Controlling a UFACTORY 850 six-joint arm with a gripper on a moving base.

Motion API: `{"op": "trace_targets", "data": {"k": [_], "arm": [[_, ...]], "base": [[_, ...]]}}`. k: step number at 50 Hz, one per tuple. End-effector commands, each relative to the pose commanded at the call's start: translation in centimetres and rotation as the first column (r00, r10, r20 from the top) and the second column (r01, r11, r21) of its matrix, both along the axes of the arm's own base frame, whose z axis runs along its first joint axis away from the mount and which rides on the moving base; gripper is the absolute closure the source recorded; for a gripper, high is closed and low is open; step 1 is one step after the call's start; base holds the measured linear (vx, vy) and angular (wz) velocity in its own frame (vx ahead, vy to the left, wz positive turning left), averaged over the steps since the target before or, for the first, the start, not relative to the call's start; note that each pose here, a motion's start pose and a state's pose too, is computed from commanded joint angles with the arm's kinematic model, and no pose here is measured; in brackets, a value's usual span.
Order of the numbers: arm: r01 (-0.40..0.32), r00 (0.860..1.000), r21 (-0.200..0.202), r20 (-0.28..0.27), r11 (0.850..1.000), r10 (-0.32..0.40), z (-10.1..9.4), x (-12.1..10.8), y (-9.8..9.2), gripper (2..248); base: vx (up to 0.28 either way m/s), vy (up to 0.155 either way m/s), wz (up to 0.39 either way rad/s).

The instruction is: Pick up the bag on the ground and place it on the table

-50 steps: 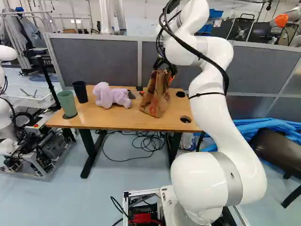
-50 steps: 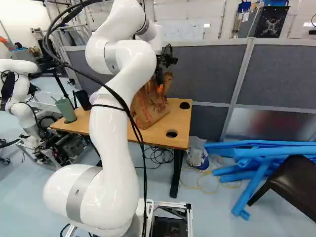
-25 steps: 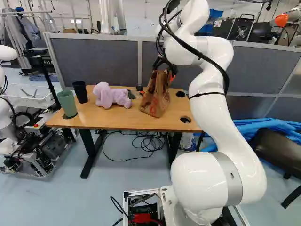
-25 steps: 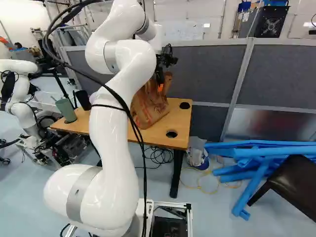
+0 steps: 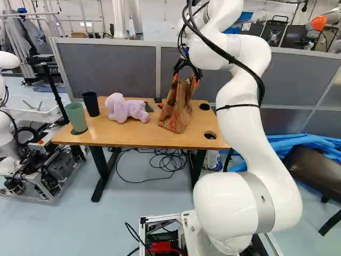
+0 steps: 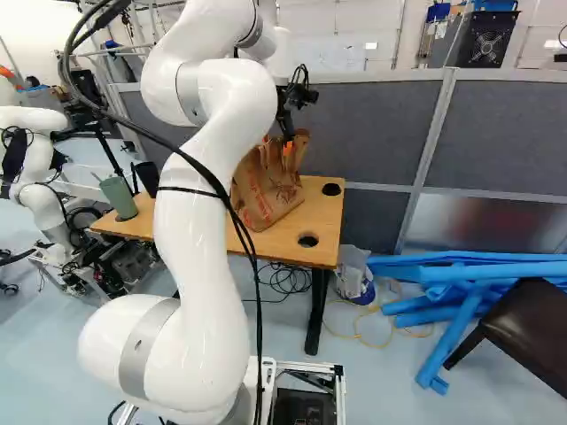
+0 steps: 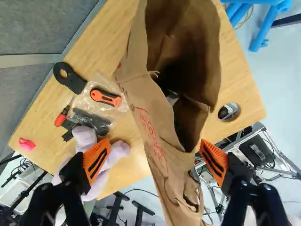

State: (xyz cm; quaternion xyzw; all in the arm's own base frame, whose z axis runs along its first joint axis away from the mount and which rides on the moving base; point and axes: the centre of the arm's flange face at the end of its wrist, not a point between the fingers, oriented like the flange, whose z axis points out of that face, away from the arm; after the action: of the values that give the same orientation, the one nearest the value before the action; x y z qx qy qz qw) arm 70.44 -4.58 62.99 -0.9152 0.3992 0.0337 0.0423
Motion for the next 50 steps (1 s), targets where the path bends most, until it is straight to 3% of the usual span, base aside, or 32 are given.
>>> {"op": "trace_targets", "data": {"k": [50], "arm": [[0.005,0.996,-0.007,0.086,1.0,-0.004,7.9,-5.4,0.2,3]], "base": [[0.0,0.0,0.0]]}}
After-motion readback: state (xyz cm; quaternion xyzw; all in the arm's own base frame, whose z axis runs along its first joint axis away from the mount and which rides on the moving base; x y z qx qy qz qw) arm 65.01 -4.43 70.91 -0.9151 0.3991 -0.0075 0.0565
